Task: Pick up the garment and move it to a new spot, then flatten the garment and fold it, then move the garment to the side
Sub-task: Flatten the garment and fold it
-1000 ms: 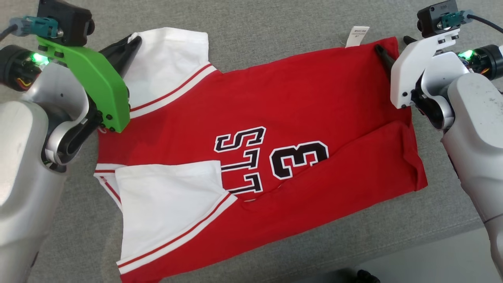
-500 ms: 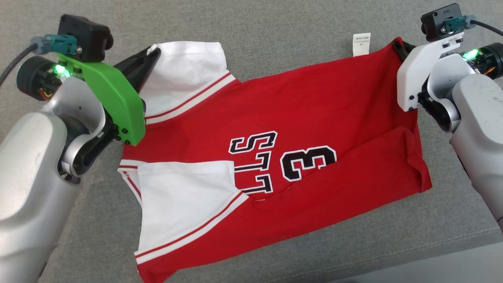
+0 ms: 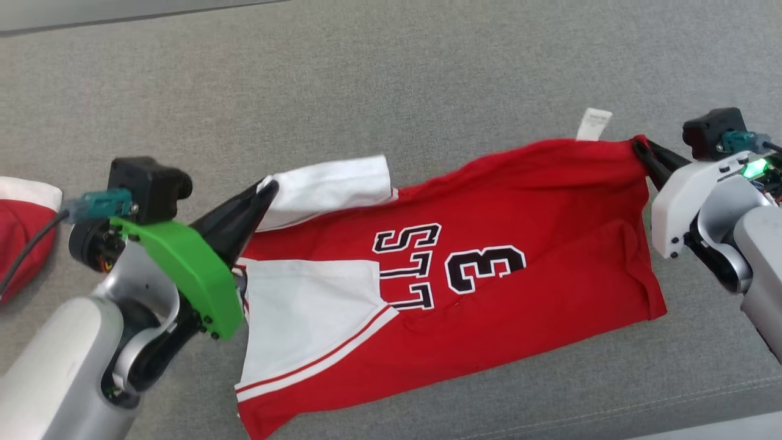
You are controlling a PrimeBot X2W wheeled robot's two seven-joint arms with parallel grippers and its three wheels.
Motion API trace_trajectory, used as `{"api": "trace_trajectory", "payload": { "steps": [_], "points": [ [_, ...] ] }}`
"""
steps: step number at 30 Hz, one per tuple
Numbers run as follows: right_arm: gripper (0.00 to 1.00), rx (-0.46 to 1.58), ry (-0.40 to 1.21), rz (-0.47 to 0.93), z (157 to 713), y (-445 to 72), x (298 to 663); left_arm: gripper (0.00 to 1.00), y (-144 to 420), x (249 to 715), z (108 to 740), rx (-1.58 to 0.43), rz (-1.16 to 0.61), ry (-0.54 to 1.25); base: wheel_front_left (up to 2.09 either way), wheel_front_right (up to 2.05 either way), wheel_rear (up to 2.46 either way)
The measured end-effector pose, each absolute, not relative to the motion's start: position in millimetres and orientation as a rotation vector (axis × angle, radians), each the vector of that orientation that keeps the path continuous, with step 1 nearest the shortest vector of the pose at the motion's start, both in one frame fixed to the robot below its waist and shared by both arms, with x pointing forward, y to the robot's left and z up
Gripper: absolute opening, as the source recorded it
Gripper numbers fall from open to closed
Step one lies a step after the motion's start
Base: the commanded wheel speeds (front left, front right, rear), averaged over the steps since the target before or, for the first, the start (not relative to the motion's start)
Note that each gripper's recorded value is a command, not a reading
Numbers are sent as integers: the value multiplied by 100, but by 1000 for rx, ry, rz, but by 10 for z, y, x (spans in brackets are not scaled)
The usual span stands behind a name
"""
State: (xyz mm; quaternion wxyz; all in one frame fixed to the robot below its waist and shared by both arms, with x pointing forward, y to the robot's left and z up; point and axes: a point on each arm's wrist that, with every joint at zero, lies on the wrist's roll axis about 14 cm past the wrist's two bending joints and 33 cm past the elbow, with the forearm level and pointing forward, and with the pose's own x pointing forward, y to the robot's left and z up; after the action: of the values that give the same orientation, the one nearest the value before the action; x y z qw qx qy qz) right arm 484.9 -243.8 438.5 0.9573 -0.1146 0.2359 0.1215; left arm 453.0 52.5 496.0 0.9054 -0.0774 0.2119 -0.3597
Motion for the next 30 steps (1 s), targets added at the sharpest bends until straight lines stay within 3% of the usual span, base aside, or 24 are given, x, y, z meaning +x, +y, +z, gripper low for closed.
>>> {"api": "trace_trajectory", "payload": {
  "steps": [21, 22, 23, 24, 25, 26, 30],
  "points": [
    [0, -244, 448, 273, 4300, -2493, 4291, 0, 652, 3507, 4570, -407, -588, 549, 0, 0, 0],
    [28, -250, 453, 273, 4288, -2493, 4264, 0, 659, 3487, 4540, -410, -580, 556, 0, 0, 0],
    [83, -257, 459, 275, 4275, -2492, 4238, 0, 662, 3474, 4521, -414, -573, 559, 0, 0, 0],
    [100, -265, 465, 278, 4262, -2489, 4207, 31, 665, 3459, 4502, -419, -565, 561, 0, 0, 0],
    [100, -264, 463, 277, 4263, -2487, 4182, 89, 671, 3447, 4490, -423, -555, 560, 0, 0, 0],
    [100, -261, 460, 276, 4268, -2484, 4159, 100, 682, 3435, 4478, -421, -548, 560, 0, 0, 0],
    [100, -257, 441, 252, 4303, -2560, 4061, 100, 770, 3446, 4502, -416, -502, 515, 0, 0, 0]
  ]
}}
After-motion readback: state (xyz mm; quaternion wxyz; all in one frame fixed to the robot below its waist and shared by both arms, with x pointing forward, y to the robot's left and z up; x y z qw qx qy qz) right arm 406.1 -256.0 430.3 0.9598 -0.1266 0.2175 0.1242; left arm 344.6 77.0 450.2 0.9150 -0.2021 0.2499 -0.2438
